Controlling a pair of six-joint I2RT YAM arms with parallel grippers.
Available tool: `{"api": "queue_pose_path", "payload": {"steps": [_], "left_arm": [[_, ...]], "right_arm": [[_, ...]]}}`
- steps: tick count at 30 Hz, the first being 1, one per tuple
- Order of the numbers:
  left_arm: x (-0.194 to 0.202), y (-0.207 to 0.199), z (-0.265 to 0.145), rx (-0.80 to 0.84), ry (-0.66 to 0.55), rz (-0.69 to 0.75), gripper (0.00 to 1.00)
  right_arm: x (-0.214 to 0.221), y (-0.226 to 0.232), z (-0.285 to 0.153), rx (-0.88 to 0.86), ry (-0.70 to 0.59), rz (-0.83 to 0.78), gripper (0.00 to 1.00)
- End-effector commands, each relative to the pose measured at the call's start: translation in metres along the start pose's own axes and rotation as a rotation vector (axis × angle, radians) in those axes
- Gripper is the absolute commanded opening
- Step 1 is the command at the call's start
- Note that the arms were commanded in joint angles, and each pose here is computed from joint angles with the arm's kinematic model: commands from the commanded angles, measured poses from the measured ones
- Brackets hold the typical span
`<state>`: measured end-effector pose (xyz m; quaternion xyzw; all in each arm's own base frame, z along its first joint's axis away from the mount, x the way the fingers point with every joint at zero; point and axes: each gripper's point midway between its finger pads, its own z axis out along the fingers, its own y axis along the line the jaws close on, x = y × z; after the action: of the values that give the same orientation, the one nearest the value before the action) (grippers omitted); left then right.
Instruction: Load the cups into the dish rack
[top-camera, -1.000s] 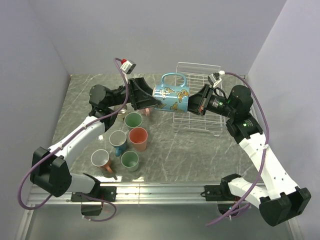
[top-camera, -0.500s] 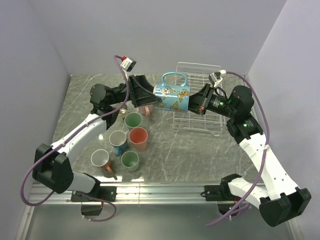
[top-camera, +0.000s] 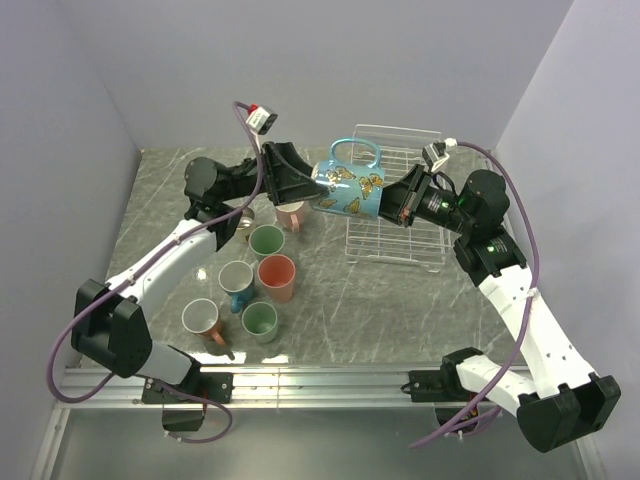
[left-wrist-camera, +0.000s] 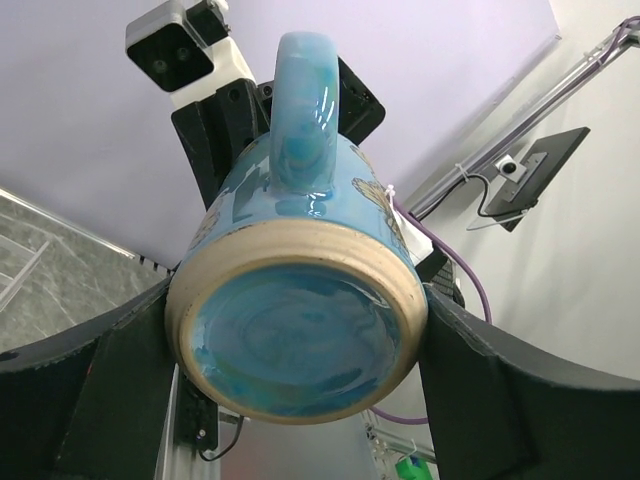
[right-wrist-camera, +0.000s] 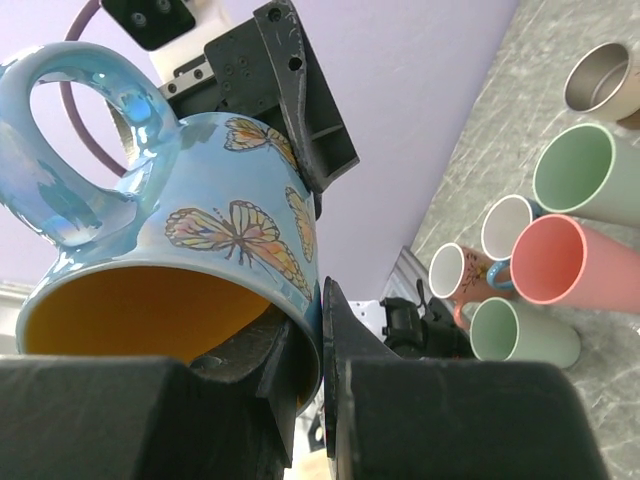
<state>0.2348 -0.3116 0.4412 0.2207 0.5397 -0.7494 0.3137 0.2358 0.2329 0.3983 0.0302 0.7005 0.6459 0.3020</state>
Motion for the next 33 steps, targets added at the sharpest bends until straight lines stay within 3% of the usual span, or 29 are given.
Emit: {"api": "queue_pose_path", "payload": {"steps": [1,4,8,10,24,33], "left_arm": [[-0.023,-0.017,0.012,0.033,-0.049,0.120,0.00],[-0.027,0.006,0.017,-0.057,-0.024,0.111,0.00],[-0.035,0.032,0.022,-0.146,-0.012,0.110,0.00],[-0.036,0.050,0.024,-0.167,-0.010,0.089,0.00],[-0.062,0.161,0.052,-0.268,-0.042,0.020,0.00],[-0.040,0.213,0.076,-0.277,0.011,-0.021,0.00]], "right_arm": [[0.000,0.016,-0.001,-0.039,0.010,-0.066,0.00],[-0.003,0.002,-0.002,0.037,-0.009,-0.052,0.04],[-0.007,-0.017,-0.005,0.130,-0.032,-0.041,0.54],[-0.009,-0.024,-0.009,0.156,-0.043,-0.030,0.61],[-0.011,-0.074,-0.035,0.353,-0.097,0.008,0.63],[-0.047,-0.115,-0.019,0.460,-0.116,0.061,0.62]]}}
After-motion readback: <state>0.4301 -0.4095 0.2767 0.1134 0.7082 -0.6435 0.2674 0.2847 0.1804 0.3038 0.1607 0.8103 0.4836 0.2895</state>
